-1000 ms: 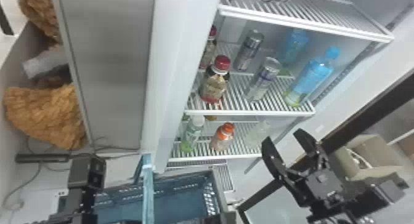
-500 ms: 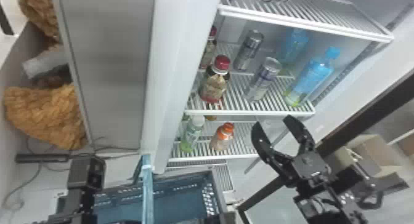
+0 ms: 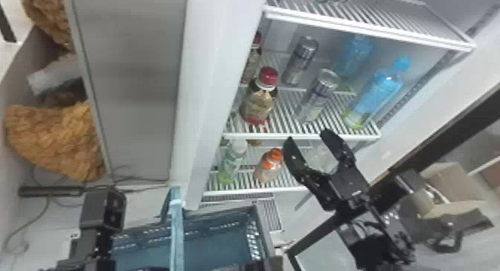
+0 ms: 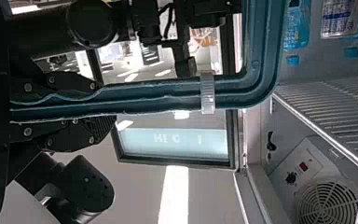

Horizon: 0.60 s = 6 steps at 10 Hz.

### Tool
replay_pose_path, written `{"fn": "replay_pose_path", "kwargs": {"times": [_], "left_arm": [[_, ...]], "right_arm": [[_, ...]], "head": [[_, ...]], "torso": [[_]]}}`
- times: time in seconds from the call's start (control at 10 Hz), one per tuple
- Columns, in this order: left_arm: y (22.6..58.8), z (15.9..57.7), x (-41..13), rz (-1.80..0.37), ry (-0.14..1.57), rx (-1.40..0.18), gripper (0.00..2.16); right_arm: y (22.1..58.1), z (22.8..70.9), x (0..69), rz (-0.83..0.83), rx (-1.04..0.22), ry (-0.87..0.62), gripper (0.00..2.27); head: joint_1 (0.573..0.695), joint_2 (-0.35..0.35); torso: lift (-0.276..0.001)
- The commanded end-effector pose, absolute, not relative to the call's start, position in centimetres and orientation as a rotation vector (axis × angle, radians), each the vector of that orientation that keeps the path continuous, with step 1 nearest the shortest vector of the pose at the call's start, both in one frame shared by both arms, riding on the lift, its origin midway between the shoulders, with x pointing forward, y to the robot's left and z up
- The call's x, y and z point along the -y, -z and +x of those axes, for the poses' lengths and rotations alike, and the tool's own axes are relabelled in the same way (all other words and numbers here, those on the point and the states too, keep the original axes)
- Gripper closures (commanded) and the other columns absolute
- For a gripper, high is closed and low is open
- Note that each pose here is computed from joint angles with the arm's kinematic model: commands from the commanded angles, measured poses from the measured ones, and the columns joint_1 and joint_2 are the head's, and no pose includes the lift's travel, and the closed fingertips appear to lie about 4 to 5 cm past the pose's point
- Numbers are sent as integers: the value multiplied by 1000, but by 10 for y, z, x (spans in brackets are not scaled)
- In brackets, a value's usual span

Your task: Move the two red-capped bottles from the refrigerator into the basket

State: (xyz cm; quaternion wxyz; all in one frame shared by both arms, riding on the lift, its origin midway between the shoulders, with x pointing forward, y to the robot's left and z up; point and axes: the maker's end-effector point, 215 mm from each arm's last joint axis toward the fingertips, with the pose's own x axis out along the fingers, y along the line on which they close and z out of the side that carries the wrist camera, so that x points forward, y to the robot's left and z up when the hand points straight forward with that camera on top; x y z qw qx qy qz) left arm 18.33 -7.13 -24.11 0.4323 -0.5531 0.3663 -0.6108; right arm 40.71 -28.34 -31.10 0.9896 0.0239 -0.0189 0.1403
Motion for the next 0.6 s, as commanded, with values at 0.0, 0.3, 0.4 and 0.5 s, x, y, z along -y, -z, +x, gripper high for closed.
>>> {"fn": "replay_pose_path", "kwargs": {"times": [0.0,0.3,0.4,0.5], "left_arm": [[241,183,72,-1379,1524,-914,1205],[241,183,72,-1374,1524,-915,1205],[241,183,72,-1374,1524,-915,1205],[242,183,71,-1373,1523,-916,1205]], "right_arm": [[309,419,272,57,43,-300,147],[308,433,258,78,42,-311,153],[307,436,257,74,42,-309,153],[306,441,254,82,42,-307,153]], "head": [[695,-350],[695,-350],[695,-350],[695,-350]], "torso": [[0],[0],[0],[0]]}}
